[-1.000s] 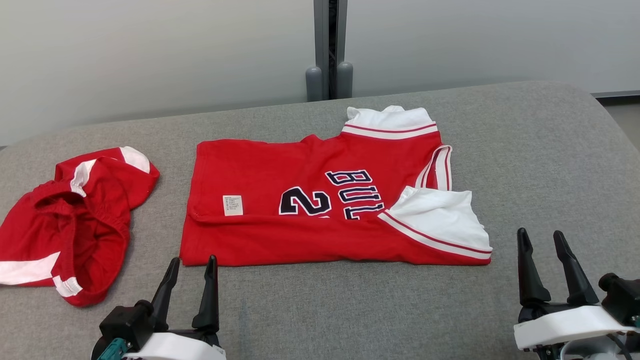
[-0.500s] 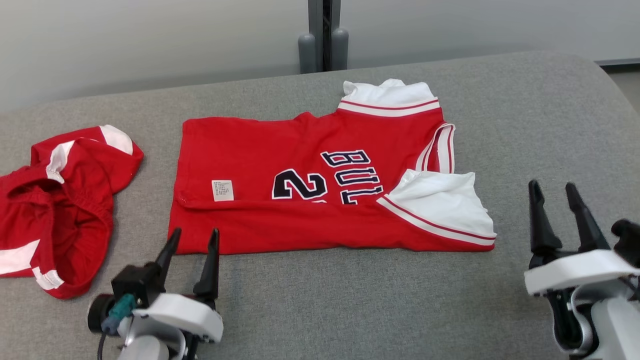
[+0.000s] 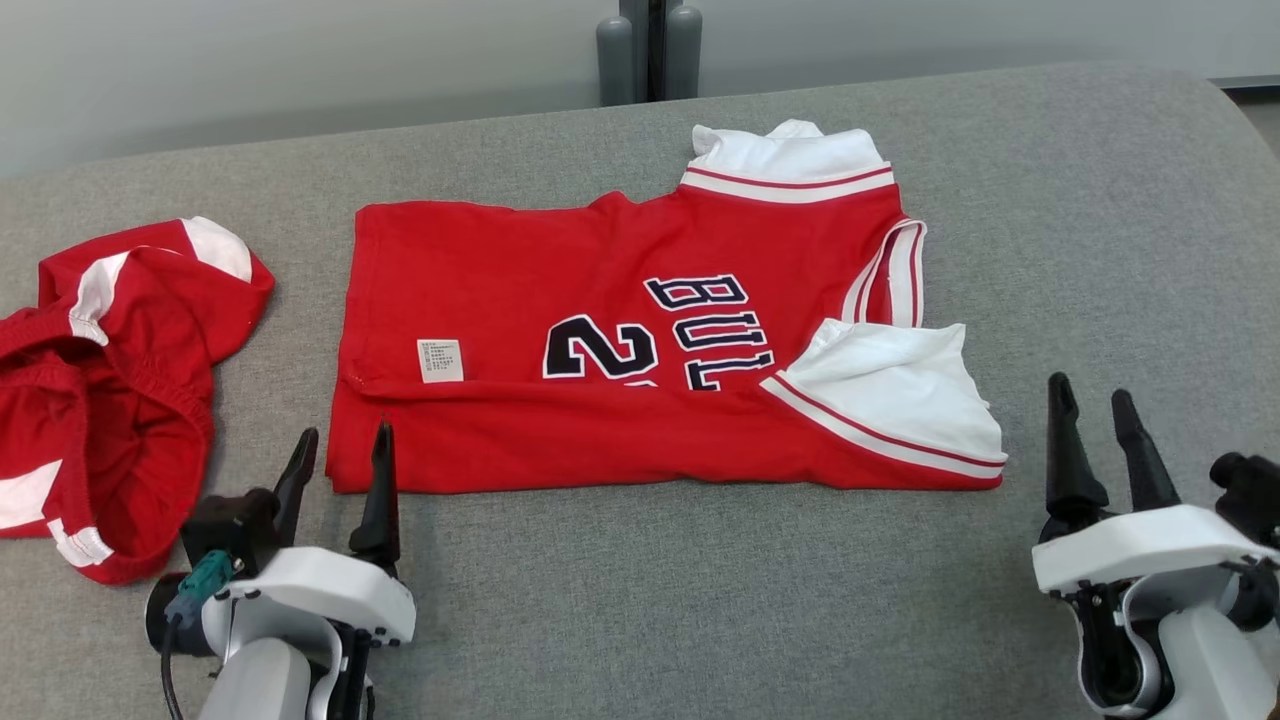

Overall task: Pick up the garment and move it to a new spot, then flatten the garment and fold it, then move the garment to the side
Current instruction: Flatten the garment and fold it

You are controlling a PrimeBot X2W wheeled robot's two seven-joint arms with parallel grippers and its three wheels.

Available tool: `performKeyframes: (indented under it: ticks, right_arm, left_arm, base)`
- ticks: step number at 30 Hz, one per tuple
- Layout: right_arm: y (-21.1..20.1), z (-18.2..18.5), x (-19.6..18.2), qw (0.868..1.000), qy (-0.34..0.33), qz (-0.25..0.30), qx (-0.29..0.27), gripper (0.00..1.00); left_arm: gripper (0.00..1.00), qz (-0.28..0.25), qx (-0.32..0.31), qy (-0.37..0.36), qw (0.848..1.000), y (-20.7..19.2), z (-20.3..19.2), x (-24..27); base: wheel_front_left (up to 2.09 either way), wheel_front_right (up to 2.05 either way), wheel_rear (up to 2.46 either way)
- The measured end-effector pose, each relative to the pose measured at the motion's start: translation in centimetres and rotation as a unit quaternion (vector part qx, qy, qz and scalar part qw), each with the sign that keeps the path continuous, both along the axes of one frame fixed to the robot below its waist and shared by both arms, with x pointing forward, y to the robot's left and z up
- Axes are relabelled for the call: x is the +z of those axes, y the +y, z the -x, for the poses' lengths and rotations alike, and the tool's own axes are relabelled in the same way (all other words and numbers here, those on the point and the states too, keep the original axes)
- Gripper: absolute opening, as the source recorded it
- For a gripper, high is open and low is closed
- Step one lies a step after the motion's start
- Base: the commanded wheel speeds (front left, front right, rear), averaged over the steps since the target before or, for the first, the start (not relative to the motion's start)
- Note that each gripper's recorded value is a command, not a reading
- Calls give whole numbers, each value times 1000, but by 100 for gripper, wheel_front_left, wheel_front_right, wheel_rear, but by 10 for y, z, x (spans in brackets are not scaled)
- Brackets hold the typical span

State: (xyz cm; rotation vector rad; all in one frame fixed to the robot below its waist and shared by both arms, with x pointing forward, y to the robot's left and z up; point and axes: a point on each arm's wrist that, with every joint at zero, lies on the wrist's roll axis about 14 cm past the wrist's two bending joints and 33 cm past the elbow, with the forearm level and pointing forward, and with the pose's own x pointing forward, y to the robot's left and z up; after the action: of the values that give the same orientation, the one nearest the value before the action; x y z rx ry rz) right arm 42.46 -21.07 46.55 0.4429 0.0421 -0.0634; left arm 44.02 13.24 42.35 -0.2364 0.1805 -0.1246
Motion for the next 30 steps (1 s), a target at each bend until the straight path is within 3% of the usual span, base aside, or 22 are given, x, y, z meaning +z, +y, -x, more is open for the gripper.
performKeyframes:
  ticks: [6, 15, 30]
  right_arm:
    - [14, 19, -31, 998, 50, -32, 10, 100]
    - [20, 20, -52, 994, 94, -58, 18, 100]
    - [36, 17, -67, 988, 126, -79, 44, 100]
  left_arm:
    - [100, -2, 4, 46, 999, 3, 19, -28]
    - [100, 5, 26, 99, 995, 12, 25, -57]
    - [100, 30, 11, 105, 994, 2, 14, -61]
  base:
    - [0, 0, 0]
    - [0, 0, 0]
    - [0, 0, 0]
